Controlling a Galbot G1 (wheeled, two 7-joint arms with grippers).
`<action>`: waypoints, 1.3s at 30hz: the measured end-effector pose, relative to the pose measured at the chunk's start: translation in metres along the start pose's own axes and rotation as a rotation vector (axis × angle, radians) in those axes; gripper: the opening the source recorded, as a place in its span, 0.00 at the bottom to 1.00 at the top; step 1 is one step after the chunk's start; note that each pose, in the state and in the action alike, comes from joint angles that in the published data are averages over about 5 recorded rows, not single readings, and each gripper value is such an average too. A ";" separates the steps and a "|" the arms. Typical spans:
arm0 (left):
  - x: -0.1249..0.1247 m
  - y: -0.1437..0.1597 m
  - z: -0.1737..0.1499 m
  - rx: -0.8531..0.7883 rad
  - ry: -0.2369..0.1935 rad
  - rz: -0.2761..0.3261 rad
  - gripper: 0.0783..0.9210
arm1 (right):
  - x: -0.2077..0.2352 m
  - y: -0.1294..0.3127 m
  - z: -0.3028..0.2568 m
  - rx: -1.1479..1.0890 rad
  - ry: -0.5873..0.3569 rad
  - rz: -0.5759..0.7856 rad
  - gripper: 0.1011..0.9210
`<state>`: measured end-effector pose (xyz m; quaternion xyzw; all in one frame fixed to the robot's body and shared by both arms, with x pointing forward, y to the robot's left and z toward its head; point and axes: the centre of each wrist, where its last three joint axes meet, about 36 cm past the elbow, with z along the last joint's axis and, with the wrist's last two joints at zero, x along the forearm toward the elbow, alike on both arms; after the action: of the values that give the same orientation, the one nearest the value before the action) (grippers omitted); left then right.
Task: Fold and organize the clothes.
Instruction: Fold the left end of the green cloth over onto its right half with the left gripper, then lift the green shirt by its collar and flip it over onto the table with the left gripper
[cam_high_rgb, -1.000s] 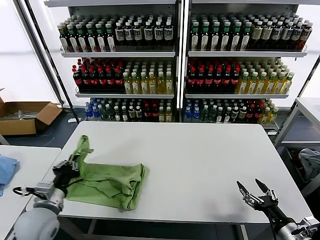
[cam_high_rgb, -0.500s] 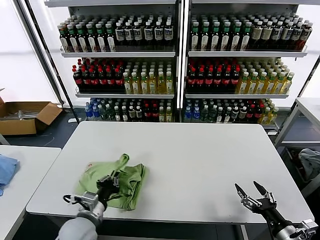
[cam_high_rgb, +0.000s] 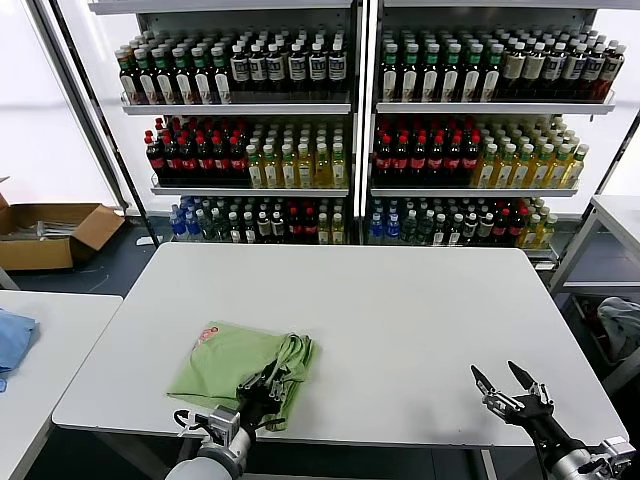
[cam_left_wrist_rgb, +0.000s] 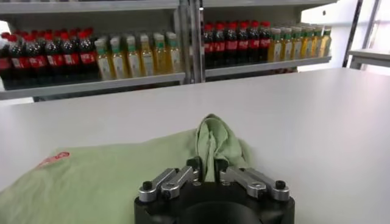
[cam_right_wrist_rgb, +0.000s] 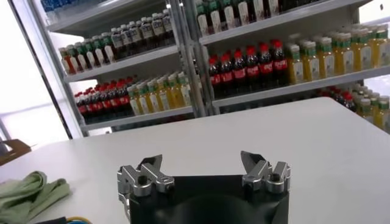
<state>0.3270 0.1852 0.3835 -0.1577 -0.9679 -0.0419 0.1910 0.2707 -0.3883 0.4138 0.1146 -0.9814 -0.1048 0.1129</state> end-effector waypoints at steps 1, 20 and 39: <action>0.002 -0.001 -0.002 0.003 -0.001 0.005 0.29 | 0.000 0.000 0.000 0.001 -0.001 0.000 0.88; 0.020 0.109 -0.055 0.163 0.058 -0.101 0.87 | -0.007 0.005 0.002 0.004 0.005 -0.022 0.88; -0.016 0.153 -0.019 0.279 0.198 -0.177 0.85 | -0.002 0.000 0.000 0.008 0.007 -0.011 0.88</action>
<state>0.3967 0.3224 0.3982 -0.0390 -0.9510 0.0609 0.3007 0.2723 -0.3877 0.4130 0.1208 -0.9808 -0.1011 0.1152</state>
